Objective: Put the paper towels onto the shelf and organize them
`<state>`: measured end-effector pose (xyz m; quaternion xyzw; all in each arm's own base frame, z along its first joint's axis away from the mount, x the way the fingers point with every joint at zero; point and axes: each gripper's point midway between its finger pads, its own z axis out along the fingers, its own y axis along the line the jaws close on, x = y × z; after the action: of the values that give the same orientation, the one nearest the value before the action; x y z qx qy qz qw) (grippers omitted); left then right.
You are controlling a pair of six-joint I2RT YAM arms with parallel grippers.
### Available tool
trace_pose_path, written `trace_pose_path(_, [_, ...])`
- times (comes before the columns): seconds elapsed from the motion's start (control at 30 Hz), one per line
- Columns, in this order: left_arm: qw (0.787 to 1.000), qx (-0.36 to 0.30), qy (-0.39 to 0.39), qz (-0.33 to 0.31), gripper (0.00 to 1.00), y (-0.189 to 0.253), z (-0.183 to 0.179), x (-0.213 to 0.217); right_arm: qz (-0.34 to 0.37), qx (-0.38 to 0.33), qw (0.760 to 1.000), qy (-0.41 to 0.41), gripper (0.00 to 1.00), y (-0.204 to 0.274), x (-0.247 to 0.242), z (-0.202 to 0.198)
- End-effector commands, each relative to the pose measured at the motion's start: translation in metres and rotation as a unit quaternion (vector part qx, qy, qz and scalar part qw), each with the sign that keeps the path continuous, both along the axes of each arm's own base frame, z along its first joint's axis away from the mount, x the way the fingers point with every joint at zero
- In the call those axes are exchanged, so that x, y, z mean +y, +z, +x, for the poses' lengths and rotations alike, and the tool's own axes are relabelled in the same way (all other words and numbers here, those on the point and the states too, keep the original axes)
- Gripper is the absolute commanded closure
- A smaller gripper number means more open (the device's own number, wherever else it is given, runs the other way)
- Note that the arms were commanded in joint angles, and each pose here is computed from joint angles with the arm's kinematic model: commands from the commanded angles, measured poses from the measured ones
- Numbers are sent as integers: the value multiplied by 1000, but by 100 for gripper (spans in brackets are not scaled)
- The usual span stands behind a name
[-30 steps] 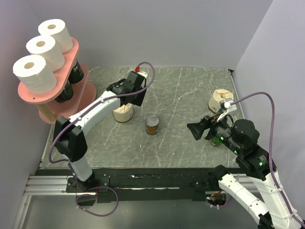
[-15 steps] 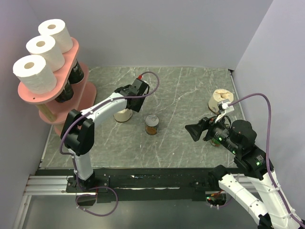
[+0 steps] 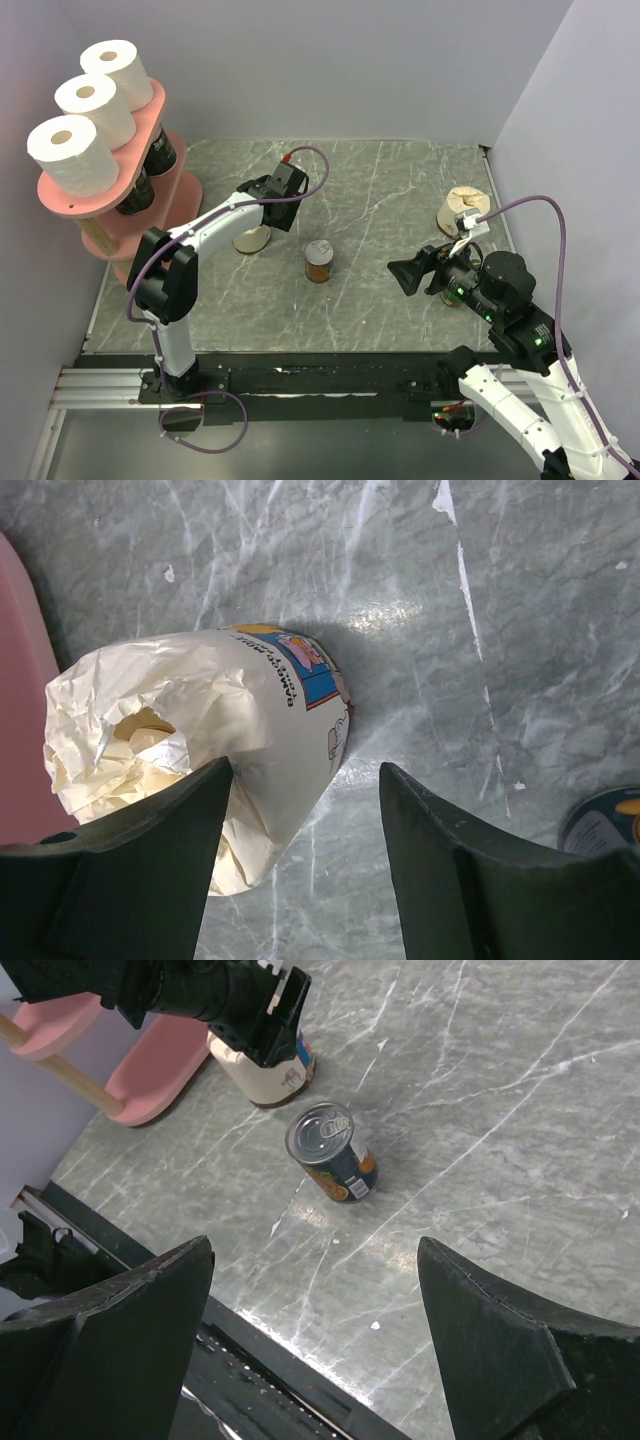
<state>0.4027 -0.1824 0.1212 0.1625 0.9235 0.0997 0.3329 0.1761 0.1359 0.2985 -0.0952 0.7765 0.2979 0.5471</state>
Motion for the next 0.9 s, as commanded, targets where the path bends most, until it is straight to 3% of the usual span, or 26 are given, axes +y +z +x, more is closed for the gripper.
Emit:
trace_pose_path(0.0, [999,-35,20,12,32,29,5,11,13,-36,999,0,10,17,1,3])
trace_pose_path(0.5, [998,-50,9,-20,32,51,1,4,13,-35,999,-1,10,17,-1,0])
trace_pose_path(0.87, [999,-17,35,11,33,17,2,21,8,-44,999,-3,10,22,-5,-4])
